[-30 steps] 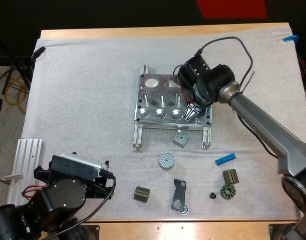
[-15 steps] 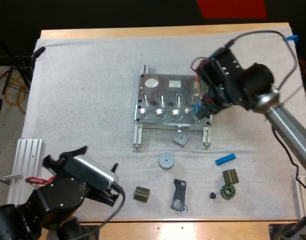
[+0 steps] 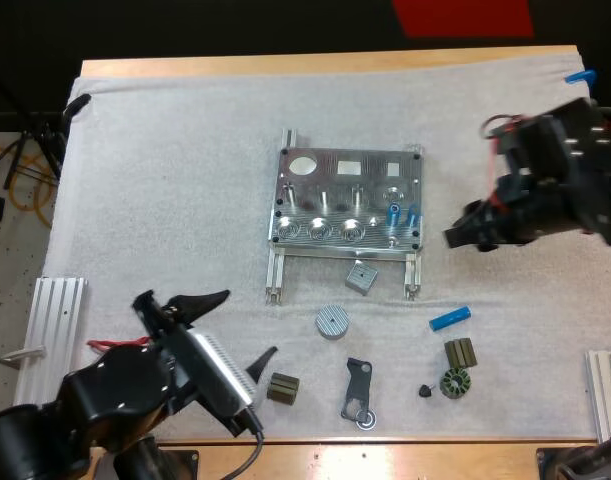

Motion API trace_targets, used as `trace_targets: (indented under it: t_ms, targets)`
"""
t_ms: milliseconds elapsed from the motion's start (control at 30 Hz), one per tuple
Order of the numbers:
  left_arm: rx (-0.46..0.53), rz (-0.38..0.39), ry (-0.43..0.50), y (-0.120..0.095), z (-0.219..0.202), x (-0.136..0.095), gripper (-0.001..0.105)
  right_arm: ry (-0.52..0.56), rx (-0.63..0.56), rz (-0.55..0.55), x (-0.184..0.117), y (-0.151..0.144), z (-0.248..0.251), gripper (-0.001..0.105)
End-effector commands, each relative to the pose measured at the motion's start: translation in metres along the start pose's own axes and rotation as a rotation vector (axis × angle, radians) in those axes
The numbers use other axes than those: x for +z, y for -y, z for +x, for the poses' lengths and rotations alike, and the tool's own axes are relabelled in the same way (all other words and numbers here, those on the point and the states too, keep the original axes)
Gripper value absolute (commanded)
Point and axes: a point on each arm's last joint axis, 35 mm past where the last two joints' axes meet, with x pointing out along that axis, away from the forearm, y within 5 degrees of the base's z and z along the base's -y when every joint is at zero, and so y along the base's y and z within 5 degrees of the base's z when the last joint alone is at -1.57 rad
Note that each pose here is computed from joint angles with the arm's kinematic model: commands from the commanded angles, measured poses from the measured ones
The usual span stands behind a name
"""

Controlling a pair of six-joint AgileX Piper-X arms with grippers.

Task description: Load cells from right to left

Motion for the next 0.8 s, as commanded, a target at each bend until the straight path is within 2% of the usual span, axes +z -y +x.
trace_targets:
  t_ms: [0, 200, 400, 600, 767]
  targets:
    - [-0.031, 0.005, 0.0, 0.003, 0.006, 0.004, 0.072, 0.04, 0.031, 0.02, -0.008, -0.001, -0.016, 0.046]
    - [-0.112, 0.081, -0.02, 0.012, 0.026, 0.012, 0.072, 0.067, 0.024, 0.039, -0.03, -0.005, -0.031, 0.046]
    - [-0.176, 0.148, -0.055, 0.021, 0.054, 0.02, 0.072, 0.046, 0.029, 0.044, -0.052, -0.011, -0.032, 0.046]
    - [-0.209, 0.228, -0.093, 0.031, 0.087, 0.025, 0.072, 0.044, 0.03, 0.056, -0.072, -0.017, -0.034, 0.046]
    - [-0.291, 0.278, -0.111, 0.043, 0.124, 0.029, 0.072, 0.042, 0.031, 0.076, -0.09, -0.022, -0.034, 0.046]
